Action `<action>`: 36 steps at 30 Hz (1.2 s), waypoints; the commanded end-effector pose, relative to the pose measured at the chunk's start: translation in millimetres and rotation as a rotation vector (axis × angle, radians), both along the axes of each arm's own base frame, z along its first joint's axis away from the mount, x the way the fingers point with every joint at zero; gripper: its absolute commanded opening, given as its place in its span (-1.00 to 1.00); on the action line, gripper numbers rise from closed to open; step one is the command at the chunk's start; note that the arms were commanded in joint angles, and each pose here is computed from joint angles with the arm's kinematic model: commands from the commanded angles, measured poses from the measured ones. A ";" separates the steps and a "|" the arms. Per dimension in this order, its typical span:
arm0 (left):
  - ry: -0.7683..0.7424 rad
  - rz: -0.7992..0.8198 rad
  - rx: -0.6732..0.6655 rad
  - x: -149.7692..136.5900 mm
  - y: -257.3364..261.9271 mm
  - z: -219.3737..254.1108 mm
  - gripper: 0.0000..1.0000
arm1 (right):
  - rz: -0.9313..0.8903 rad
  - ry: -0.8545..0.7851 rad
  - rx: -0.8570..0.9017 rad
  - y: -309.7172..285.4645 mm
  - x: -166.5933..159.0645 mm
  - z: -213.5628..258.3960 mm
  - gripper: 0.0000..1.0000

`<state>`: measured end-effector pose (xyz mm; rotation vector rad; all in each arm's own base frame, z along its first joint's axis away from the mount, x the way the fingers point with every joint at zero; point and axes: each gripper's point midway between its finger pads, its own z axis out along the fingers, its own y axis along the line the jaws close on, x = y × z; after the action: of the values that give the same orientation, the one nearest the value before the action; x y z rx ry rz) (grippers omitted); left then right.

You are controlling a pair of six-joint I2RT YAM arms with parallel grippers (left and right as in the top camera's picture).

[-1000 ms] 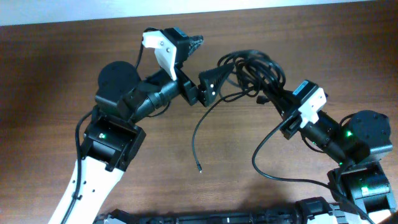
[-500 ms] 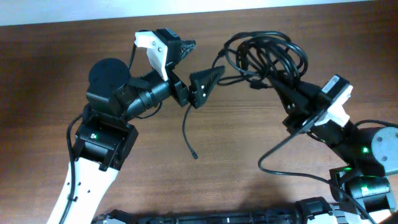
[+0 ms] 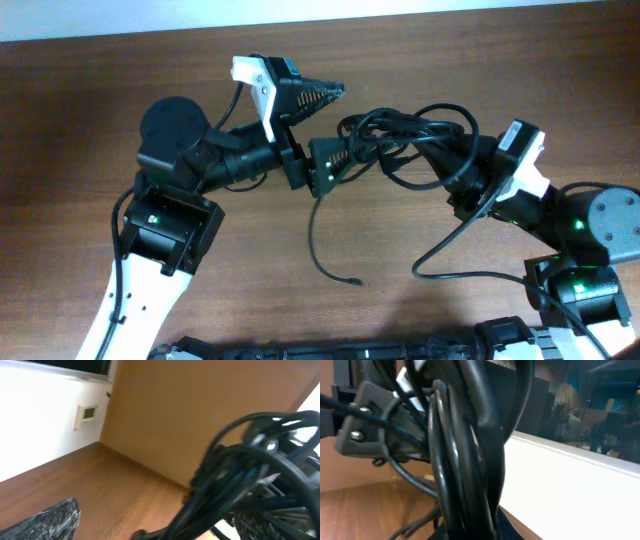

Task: Untangle cables

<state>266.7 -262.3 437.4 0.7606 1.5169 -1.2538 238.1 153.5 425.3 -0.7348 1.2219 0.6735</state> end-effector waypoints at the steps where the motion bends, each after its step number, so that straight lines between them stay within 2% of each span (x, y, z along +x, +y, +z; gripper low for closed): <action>1: -0.039 -0.102 -0.021 -23.7 -3.5 14.9 0.98 | -0.010 -0.002 0.012 -1.1 1.7 4.7 -0.74; 3: -0.047 -0.101 -0.024 -23.7 -3.4 16.4 0.97 | -0.017 -0.004 0.014 -1.9 2.7 5.4 -0.74; 4: -0.049 -0.101 -0.025 -23.7 -3.4 16.7 0.79 | -0.016 -0.004 0.014 -1.8 2.6 5.4 -0.74; 5: -0.050 -0.100 -0.025 -23.5 -3.3 16.9 0.21 | -0.016 -0.004 0.014 -1.8 2.6 5.3 -0.74; 7: -0.049 -0.100 -0.025 -23.6 -3.4 16.7 -0.63 | -0.015 -0.003 0.014 -1.7 2.5 5.2 -0.73; 9: -0.049 -0.100 -0.025 -23.3 -3.4 16.7 -1.00 | -0.007 -0.003 0.011 -0.8 1.4 4.9 -0.73; 15: -0.049 -0.084 -0.026 -20.7 -2.8 16.9 -1.00 | -0.001 0.037 0.005 0.1 2.5 -2.9 -0.72; 16: -0.060 -0.072 -0.024 -18.6 -2.4 17.1 -1.00 | -0.002 0.072 0.001 0.2 4.0 -9.6 -0.62; 18: -0.061 -0.042 -0.025 -13.7 -1.1 17.5 -1.00 | -0.002 0.116 -0.004 0.4 5.5 -18.0 -0.23; 19: -0.061 -0.024 -0.026 -10.7 -0.3 17.7 -1.00 | -0.002 0.142 -0.008 0.5 6.2 -23.0 0.03; 20: -0.061 -0.001 -0.027 -6.9 0.8 18.0 -1.00 | -0.002 0.188 -0.013 0.6 7.1 -31.7 0.49; 21: -0.061 0.011 -0.027 -5.0 1.4 18.1 -1.00 | -0.002 0.218 -0.017 0.6 7.5 -37.7 0.84; 22: -0.065 0.022 -0.026 -3.3 2.0 18.0 -1.00 | -0.003 0.236 -0.019 0.7 7.7 -41.1 0.96; 25: -0.153 0.026 0.003 -3.2 2.0 17.9 -1.00 | -0.003 0.309 -0.028 0.7 7.6 -55.4 0.99; 28: -0.164 0.079 0.026 5.8 5.1 13.4 -1.00 | 0.000 0.353 -0.039 0.9 6.2 -65.0 0.99; 29: -0.149 0.128 0.051 14.0 8.2 6.6 -1.00 | 0.030 0.318 -0.066 4.1 0.8 -64.2 0.98; 33: -0.165 0.126 0.108 14.3 8.3 -6.3 -1.00 | 0.074 0.159 -0.144 8.0 -17.5 -54.1 0.89; 36: -0.167 0.098 0.105 9.8 6.1 -6.0 -1.00 | 0.048 -0.077 -0.264 6.4 -29.7 -43.6 0.94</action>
<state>284.8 -256.6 418.1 0.7945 1.5297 -1.0299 219.3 158.7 372.7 -0.8665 1.3862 0.6749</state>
